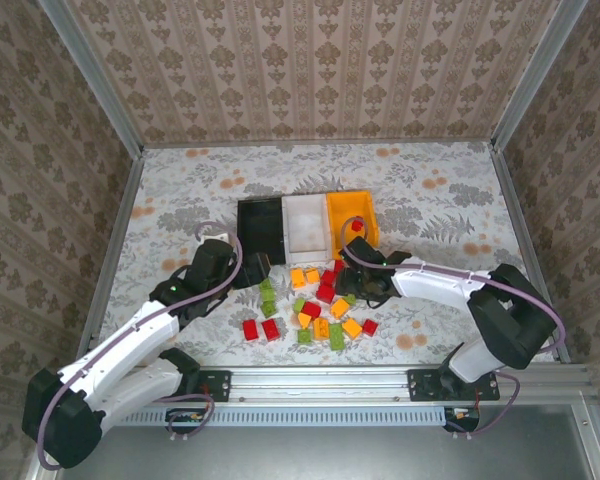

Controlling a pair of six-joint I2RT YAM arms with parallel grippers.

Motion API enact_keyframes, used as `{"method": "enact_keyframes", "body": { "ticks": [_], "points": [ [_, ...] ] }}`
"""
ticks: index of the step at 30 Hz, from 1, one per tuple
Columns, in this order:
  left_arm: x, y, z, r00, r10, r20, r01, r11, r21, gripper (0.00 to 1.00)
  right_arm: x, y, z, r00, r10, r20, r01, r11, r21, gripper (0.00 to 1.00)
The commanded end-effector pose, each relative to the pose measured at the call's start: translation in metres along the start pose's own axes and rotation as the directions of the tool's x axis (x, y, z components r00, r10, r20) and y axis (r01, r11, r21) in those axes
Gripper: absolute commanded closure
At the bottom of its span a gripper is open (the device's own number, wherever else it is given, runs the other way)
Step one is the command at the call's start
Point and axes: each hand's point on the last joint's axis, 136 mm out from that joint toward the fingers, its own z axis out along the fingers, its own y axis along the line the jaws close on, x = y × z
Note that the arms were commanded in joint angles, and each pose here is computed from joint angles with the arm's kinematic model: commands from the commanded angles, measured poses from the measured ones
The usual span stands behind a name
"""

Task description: Sort the legos into containers by color

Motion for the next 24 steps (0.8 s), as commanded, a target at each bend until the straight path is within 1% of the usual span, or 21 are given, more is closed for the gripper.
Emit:
{"method": "enact_keyframes", "body": {
  "ticks": [1, 8, 11, 14, 17, 19, 21, 24],
  "points": [
    [-0.002, -0.001, 0.001, 1.000, -0.016, 0.008, 0.016, 1.000, 0.013, 0.00, 0.005, -0.001, 0.000, 0.999, 0.005, -0.037, -0.004, 0.999, 0.036, 0.34],
    [-0.001, 0.002, 0.002, 1.000, -0.025, 0.003, 0.025, 1.000, 0.009, 0.00, 0.017, -0.019, 0.005, 0.996, -0.002, -0.087, 0.011, 0.994, 0.105, 0.41],
    [0.000, 0.002, 0.002, 1.000, -0.027, -0.001, 0.027, 1.000, 0.012, 0.00, 0.023, -0.035, 0.008, 0.994, 0.017, -0.107, -0.001, 0.990, 0.141, 0.48],
    [0.000, 0.003, 0.003, 1.000, -0.027, -0.002, 0.027, 1.000, 0.010, 0.00, 0.024, -0.047, 0.007, 0.995, 0.026, -0.096, -0.011, 0.988, 0.151, 0.52],
    [-0.001, 0.003, 0.003, 1.000, -0.028, 0.000, 0.028, 1.000, 0.009, 0.00, 0.024, -0.048, 0.006, 0.996, 0.026, -0.087, -0.014, 0.990, 0.140, 0.60],
    [-0.002, 0.001, 0.003, 1.000, -0.025, 0.000, 0.025, 1.000, 0.013, 0.00, 0.020, -0.046, 0.003, 0.997, 0.012, -0.076, -0.002, 0.992, 0.127, 0.66],
    [-0.003, 0.001, 0.002, 1.000, -0.016, -0.002, 0.016, 1.000, 0.016, 0.00, 0.009, -0.039, -0.009, 0.999, -0.012, -0.038, 0.016, 0.995, 0.100, 0.70],
    [-0.004, 0.000, 0.001, 1.000, -0.012, 0.002, 0.012, 1.000, 0.015, 0.00, -0.017, -0.021, -0.040, 0.997, -0.052, 0.053, 0.051, 0.999, 0.019, 0.73]
  ]
}}
